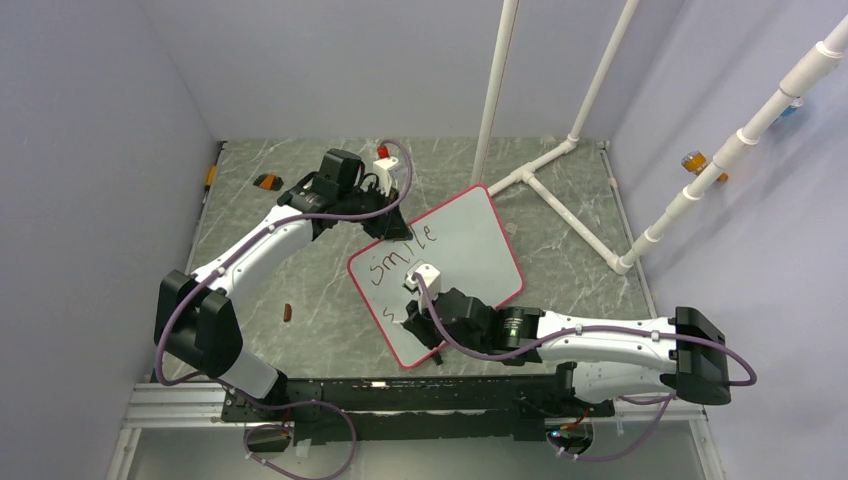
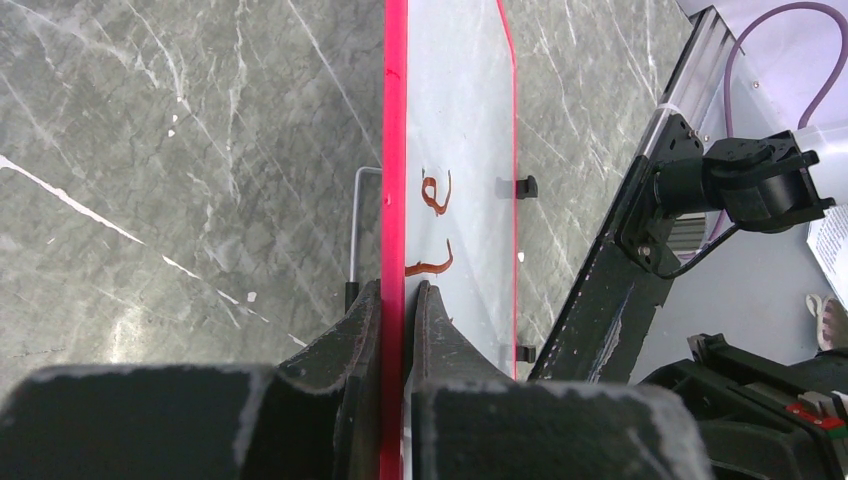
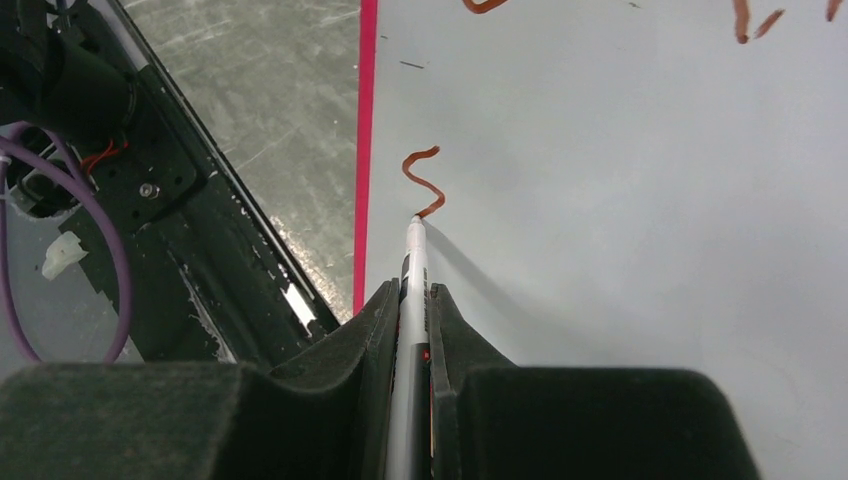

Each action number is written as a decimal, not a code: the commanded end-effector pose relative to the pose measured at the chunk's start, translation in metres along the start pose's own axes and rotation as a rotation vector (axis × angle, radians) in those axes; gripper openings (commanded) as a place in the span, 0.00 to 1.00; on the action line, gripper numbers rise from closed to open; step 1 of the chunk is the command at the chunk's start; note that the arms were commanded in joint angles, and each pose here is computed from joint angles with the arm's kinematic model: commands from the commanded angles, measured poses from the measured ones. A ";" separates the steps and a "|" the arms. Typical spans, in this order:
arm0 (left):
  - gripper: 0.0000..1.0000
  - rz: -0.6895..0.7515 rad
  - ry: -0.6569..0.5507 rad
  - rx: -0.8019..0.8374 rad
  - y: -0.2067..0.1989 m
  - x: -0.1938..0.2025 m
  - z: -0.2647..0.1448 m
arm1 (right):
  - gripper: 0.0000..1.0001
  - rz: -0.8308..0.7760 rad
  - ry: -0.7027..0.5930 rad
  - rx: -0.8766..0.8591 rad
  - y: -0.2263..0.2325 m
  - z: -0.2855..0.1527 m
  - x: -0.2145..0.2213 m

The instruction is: Write a sentence on the whiteboard

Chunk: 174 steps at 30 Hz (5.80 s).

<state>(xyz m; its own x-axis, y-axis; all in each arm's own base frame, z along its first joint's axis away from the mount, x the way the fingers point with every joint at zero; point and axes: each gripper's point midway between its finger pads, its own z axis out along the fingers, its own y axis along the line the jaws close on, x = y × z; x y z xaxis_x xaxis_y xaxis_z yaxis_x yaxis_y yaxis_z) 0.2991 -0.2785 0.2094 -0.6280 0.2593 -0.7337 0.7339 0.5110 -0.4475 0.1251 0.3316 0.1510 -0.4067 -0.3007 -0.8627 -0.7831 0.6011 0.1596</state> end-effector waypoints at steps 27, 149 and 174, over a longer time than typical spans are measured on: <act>0.00 0.123 -0.106 -0.143 0.021 -0.029 -0.017 | 0.00 -0.022 -0.218 0.122 -0.008 -0.006 -0.088; 0.00 0.126 -0.113 -0.131 0.018 -0.032 -0.016 | 0.00 0.136 -0.188 0.219 -0.060 -0.018 -0.067; 0.00 0.130 -0.125 -0.125 0.016 -0.037 -0.018 | 0.00 0.145 -0.100 0.225 -0.065 -0.008 -0.029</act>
<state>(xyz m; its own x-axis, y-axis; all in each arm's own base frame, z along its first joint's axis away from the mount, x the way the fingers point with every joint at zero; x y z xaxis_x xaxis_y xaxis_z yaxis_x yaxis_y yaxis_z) 0.3023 -0.2737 0.2140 -0.6186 0.2485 -0.7453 0.7306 0.5308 -0.4295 0.1843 0.2989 0.1791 -0.4279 -0.1404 -0.8928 -0.6066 0.7770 0.1685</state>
